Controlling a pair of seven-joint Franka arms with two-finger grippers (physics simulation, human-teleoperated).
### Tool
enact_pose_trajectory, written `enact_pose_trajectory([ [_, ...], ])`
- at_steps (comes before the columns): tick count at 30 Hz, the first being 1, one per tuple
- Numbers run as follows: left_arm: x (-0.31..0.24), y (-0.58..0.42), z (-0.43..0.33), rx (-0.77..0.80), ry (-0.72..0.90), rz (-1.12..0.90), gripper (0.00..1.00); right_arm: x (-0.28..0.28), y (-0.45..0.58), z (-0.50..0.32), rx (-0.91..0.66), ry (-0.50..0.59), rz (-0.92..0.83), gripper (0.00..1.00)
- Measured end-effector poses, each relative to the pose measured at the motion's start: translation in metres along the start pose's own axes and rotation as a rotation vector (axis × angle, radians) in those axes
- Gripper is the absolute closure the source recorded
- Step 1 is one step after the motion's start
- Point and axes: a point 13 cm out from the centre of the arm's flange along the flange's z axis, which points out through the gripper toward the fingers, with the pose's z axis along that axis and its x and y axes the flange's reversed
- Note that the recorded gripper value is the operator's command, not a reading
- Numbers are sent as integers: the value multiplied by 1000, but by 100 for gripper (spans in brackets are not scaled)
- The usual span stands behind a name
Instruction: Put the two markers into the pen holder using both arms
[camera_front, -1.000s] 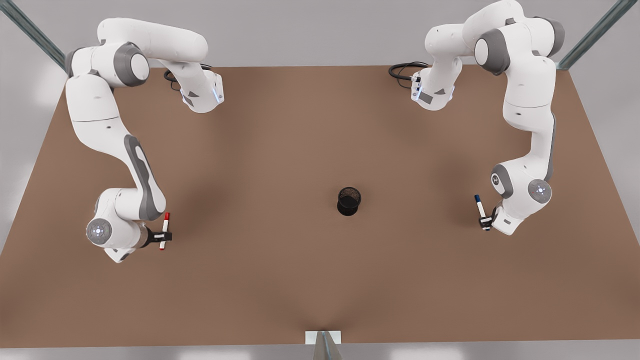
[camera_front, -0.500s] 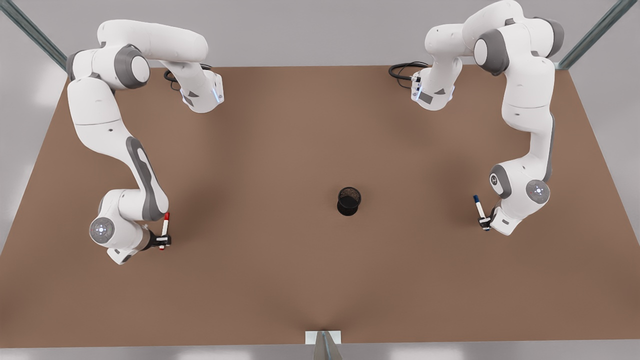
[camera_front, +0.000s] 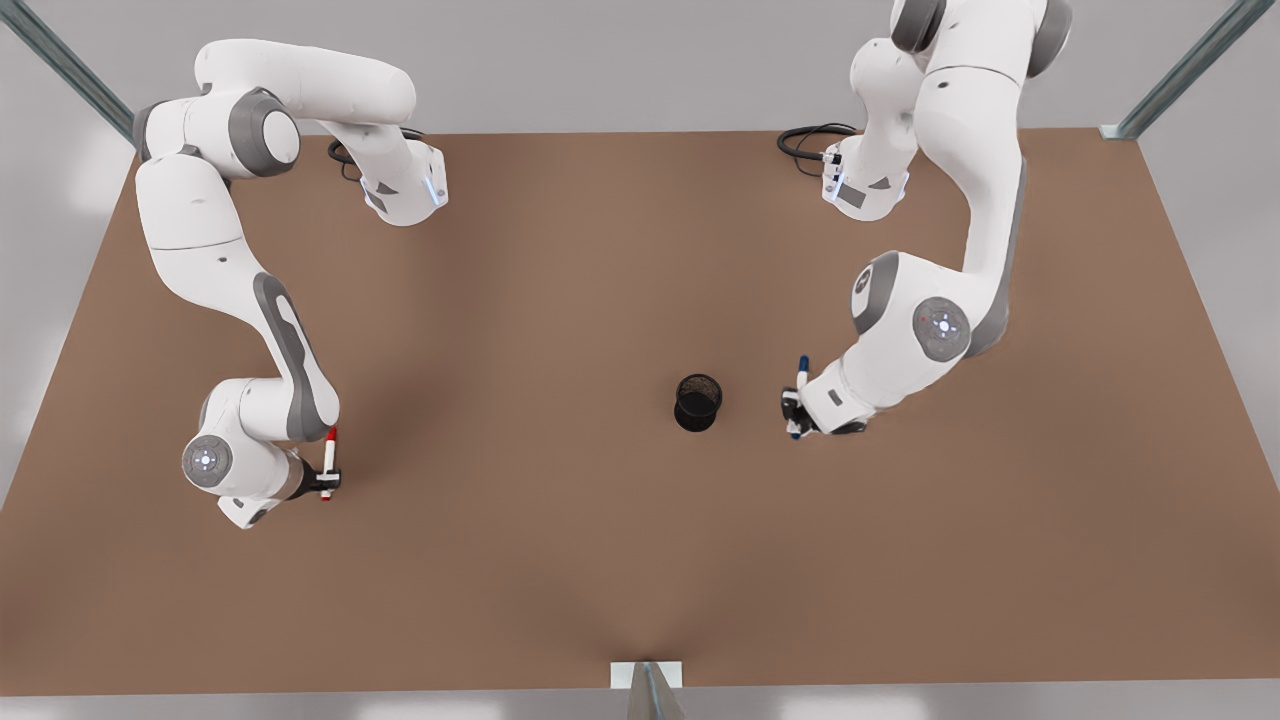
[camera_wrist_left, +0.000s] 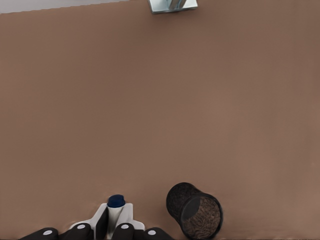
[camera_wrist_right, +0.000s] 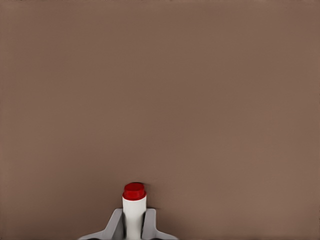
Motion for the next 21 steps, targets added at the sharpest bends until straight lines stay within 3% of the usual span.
enact_pose_trajectory([
  [5,34,-64,23,307,111,21,79,-10,10,-26,-5,-35,-16,72],
  [9,50,-68,37,510,103,111,79,-43,46,-136,-17,-160,-71,72],
  [14,41,-93,52,706,-56,329,79,-53,189,-250,-91,-270,-246,73],
  [21,25,-86,59,762,-365,658,79,-41,300,-279,-153,-317,-356,73],
])
